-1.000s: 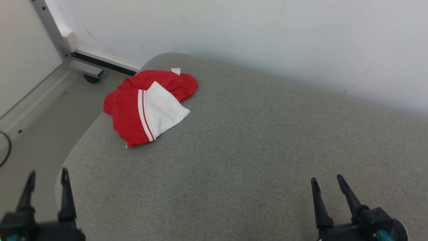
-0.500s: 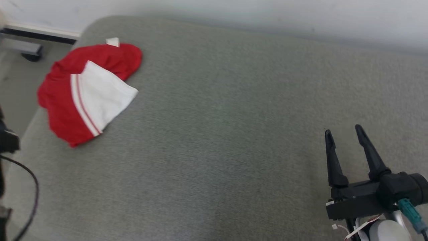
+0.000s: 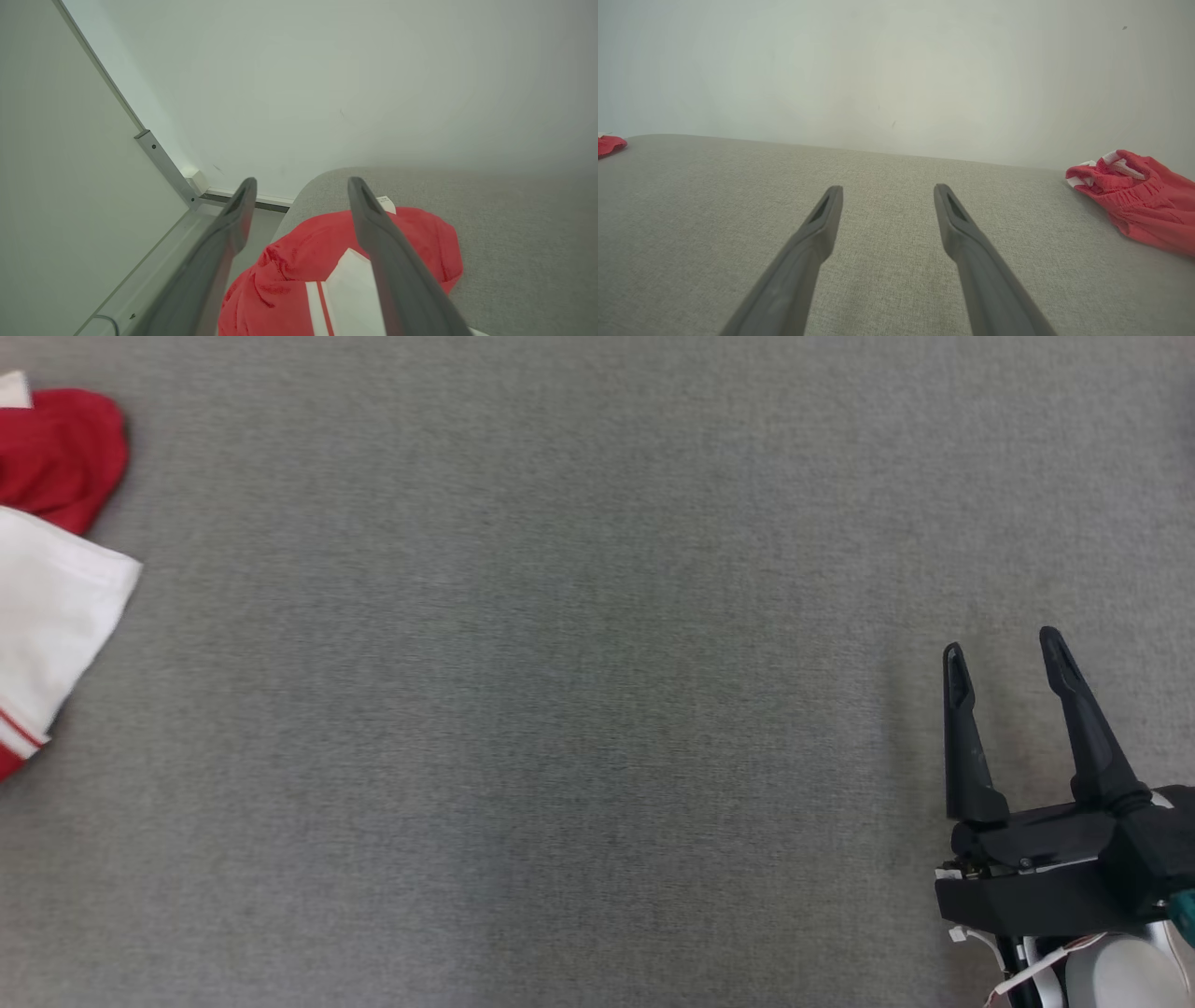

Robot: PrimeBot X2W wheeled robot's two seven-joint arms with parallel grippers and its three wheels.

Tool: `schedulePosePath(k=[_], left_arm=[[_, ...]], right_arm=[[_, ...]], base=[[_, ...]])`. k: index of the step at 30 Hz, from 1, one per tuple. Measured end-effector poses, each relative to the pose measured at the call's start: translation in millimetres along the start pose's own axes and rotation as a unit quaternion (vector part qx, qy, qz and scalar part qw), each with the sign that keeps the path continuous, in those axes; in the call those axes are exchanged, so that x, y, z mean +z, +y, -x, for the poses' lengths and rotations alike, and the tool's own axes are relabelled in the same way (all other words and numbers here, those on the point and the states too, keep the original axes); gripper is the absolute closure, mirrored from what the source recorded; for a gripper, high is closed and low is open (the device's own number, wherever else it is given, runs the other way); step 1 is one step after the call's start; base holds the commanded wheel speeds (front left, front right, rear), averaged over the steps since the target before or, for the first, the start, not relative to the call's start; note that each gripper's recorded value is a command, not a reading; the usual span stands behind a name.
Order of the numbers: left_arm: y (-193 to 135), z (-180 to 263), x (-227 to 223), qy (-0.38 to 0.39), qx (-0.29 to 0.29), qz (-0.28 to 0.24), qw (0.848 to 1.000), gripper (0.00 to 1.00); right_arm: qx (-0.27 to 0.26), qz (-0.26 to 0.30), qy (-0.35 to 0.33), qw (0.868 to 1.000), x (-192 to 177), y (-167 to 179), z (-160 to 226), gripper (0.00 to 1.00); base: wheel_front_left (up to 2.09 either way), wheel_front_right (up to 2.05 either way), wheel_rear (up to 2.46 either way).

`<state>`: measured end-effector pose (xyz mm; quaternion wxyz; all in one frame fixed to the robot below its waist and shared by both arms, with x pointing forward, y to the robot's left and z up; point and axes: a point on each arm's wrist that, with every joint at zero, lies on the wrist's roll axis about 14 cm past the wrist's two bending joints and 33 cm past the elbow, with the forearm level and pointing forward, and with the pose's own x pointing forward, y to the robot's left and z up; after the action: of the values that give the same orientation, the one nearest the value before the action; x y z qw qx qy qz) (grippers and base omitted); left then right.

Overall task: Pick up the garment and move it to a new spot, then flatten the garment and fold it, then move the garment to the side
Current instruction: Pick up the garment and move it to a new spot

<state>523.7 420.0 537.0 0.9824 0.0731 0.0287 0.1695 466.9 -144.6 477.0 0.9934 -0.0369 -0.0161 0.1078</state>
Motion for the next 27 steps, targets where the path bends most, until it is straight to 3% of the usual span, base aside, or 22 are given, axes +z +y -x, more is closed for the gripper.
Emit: schedulePosePath(k=[8,15,22,23,24,27], left_arm=[[-19,-18,-91,0.17,-0.009,-0.003,0.985,0.0],[-34,3,-154,0.327,-0.018,0.026,0.945,0.0],[-34,15,-164,0.403,-0.012,0.082,0.912,0.0],[-34,16,-163,0.407,-0.013,0.084,0.91,0.89],[-34,17,-163,0.41,-0.014,0.086,0.908,1.0],[-34,12,-155,0.386,-0.018,0.081,0.919,1.0]], right_arm=[[-0.029,0.019,0.028,0.999,-15,-23,9,0.0],[-0.038,0.023,0.043,0.998,-23,-30,13,0.0],[-0.039,0.027,0.044,0.998,-21,-31,14,0.0],[-0.038,0.027,0.043,0.998,-21,-31,14,0.0],[-0.037,0.028,0.042,0.998,-20,-30,14,0.0],[-0.034,0.029,0.042,0.998,-18,-29,13,0.0]], base=[[0.0,0.0,0.0],[0.0,0.0,0.0],[0.0,0.0,0.0],[0.0,0.0,0.0],[0.0,0.0,0.0],[0.0,0.0,0.0]])
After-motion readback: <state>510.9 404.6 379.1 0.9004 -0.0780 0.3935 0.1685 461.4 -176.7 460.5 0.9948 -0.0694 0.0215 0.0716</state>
